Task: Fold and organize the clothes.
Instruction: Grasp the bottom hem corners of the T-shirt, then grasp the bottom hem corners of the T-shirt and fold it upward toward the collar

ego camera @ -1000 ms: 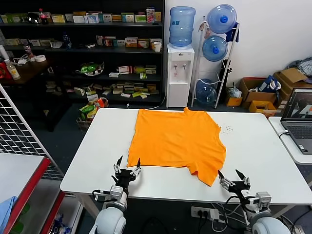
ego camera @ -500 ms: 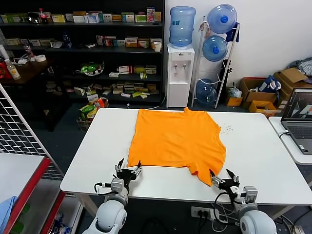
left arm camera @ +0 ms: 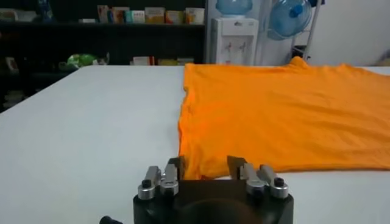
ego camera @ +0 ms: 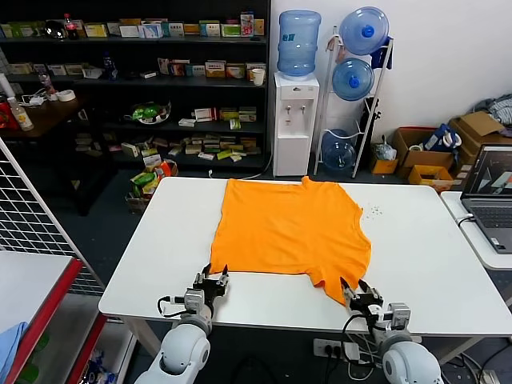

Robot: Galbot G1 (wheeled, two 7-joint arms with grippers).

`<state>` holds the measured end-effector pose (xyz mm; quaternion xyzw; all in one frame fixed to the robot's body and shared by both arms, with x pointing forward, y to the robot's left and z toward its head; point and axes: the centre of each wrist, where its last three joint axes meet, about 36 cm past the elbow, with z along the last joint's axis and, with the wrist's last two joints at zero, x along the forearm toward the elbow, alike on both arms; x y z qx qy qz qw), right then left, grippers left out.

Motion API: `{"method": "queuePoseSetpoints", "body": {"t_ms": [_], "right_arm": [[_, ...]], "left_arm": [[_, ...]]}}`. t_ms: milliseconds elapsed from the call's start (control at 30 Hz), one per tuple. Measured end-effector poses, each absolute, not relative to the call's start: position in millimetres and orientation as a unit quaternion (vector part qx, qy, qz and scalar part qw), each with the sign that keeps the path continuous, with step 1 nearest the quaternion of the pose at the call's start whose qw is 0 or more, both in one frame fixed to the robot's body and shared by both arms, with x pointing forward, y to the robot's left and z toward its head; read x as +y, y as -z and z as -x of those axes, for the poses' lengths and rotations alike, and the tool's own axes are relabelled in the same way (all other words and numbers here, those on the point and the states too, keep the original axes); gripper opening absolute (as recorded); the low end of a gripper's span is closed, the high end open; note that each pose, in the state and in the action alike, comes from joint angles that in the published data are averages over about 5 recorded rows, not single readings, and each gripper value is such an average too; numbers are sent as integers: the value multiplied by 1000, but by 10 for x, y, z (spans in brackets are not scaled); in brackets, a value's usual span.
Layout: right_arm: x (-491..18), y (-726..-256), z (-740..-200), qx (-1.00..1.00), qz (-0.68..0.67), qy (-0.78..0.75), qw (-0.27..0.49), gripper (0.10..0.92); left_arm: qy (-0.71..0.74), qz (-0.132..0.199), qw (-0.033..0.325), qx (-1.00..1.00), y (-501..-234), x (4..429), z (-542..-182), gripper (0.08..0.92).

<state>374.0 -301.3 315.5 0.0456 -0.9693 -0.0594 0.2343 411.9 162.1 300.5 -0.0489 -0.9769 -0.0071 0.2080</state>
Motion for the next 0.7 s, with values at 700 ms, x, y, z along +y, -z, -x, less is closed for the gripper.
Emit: {"method": "queuePoseSetpoints", "body": {"t_ms": [700], "right_arm": [[-2971, -3338, -3447, -975, -34, 7, 219, 124]], "left_arm": [[3, 52, 199, -979, -3133, 1599, -3907, 95]]}}
